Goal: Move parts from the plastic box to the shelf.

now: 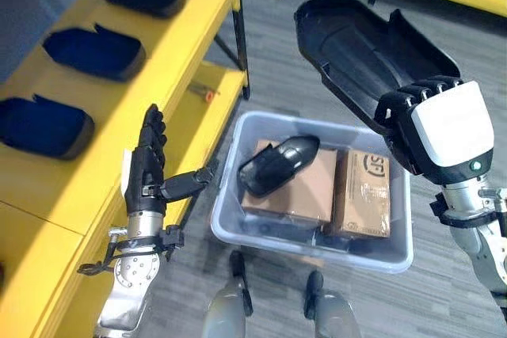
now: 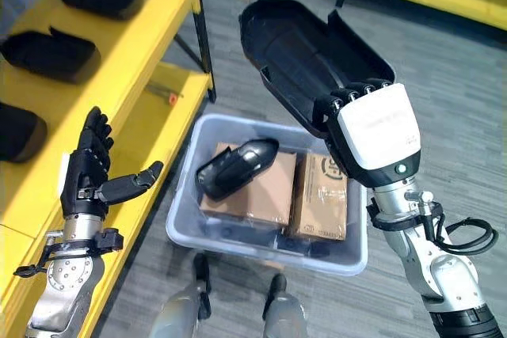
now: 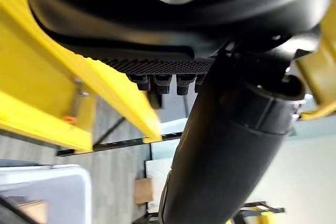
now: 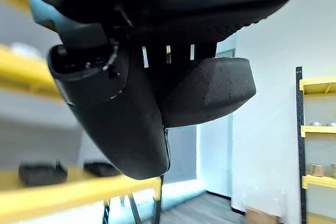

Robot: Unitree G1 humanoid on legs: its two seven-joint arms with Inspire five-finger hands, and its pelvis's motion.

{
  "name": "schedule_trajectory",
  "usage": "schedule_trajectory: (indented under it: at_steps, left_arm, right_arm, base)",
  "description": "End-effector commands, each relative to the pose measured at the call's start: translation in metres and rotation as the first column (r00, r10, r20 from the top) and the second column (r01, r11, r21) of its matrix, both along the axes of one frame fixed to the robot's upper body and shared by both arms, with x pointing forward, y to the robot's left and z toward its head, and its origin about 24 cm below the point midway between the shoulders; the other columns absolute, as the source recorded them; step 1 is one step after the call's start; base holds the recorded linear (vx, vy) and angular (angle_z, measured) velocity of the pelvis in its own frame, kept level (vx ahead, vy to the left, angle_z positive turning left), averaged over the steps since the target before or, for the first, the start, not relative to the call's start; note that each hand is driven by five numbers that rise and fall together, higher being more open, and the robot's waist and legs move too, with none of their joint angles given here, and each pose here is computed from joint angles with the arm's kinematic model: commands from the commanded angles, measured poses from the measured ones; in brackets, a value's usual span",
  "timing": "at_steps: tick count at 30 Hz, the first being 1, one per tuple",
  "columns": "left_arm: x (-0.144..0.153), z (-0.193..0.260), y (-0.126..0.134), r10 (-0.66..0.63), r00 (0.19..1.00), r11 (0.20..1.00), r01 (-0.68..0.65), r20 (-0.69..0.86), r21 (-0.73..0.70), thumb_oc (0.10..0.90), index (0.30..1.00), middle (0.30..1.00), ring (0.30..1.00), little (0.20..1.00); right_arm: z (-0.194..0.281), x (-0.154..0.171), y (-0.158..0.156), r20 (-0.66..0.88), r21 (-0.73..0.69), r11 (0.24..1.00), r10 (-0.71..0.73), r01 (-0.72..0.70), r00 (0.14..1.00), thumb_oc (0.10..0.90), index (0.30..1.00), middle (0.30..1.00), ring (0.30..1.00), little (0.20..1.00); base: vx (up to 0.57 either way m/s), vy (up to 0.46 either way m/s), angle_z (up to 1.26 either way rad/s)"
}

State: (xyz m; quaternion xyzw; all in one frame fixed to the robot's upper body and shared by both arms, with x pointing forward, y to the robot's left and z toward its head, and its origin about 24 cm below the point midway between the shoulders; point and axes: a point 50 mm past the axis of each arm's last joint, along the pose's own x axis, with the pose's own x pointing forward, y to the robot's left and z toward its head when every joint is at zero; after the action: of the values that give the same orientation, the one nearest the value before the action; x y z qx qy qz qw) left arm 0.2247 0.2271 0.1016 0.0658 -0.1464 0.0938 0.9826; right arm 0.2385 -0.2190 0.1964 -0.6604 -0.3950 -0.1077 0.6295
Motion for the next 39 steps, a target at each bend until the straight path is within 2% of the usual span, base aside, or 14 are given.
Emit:
schedule_trajectory:
  at_steps: [1, 3, 11, 15, 22, 31, 39]
  left_arm:
    - [-0.003, 0.01, 0.006, -0.017, 0.997, 1.0, 0.017, 0.073, -0.01, 0.9, 1.0, 1.0, 1.0, 1.0]
    - [-0.007, 0.003, 0.008, -0.007, 0.999, 0.999, 0.009, 0.041, -0.049, 0.9, 1.0, 1.0, 1.0, 1.0]
    - [-0.028, -0.026, 0.014, 0.065, 0.995, 0.985, -0.076, -0.08, -0.152, 0.9, 1.0, 1.0, 1.0, 1.0]
    - [-0.031, -0.037, 0.013, 0.071, 0.989, 0.975, -0.096, -0.127, -0.201, 0.9, 1.0, 1.0, 1.0, 1.0]
    - [-0.024, -0.037, 0.005, 0.015, 0.992, 0.979, -0.04, -0.126, -0.199, 0.9, 1.0, 1.0, 1.0, 1.0]
    - [-0.019, -0.029, 0.0, -0.022, 0.995, 0.981, 0.003, -0.096, -0.193, 0.9, 1.0, 1.0, 1.0, 1.0]
    - [-0.021, -0.024, 0.006, -0.002, 0.997, 0.987, -0.01, -0.076, -0.159, 0.9, 1.0, 1.0, 1.0, 1.0]
  right_arm:
    - [0.033, 0.006, 0.015, 0.106, 0.131, 0.979, 0.142, -0.156, 0.984, 0.4, 0.3, 0.3, 0.3, 0.3]
    - [0.031, 0.009, 0.018, 0.083, 0.188, 0.963, 0.179, -0.192, 0.98, 0.4, 0.3, 0.3, 0.3, 0.3]
    - [0.03, 0.017, 0.026, 0.087, 0.271, 0.931, 0.231, -0.246, 0.969, 0.4, 0.3, 0.3, 0.3, 0.3]
    - [0.034, 0.022, 0.022, 0.112, 0.28, 0.933, 0.201, -0.225, 0.973, 0.4, 0.3, 0.3, 0.3, 0.3]
    - [0.029, 0.017, 0.007, 0.131, 0.293, 0.944, 0.118, -0.152, 0.984, 0.4, 0.3, 0.3, 0.3, 0.3]
    - [0.025, 0.014, -0.005, 0.147, 0.345, 0.933, 0.05, -0.099, 0.988, 0.4, 0.3, 0.3, 0.3, 0.3]
    - [0.017, 0.012, -0.006, 0.121, 0.378, 0.923, 0.03, -0.073, 0.992, 0.4, 0.3, 0.3, 0.3, 0.3]
  base:
    - [-0.05, -0.165, -0.13]
    - [-0.07, -0.235, -0.22]
    - [-0.11, -0.231, -0.03]
    - [-0.15, -0.133, 0.22]
    - [-0.15, -0.062, 1.0]
    - [-0.01, 0.147, 0.92]
    - [0.07, 0.181, 0.14]
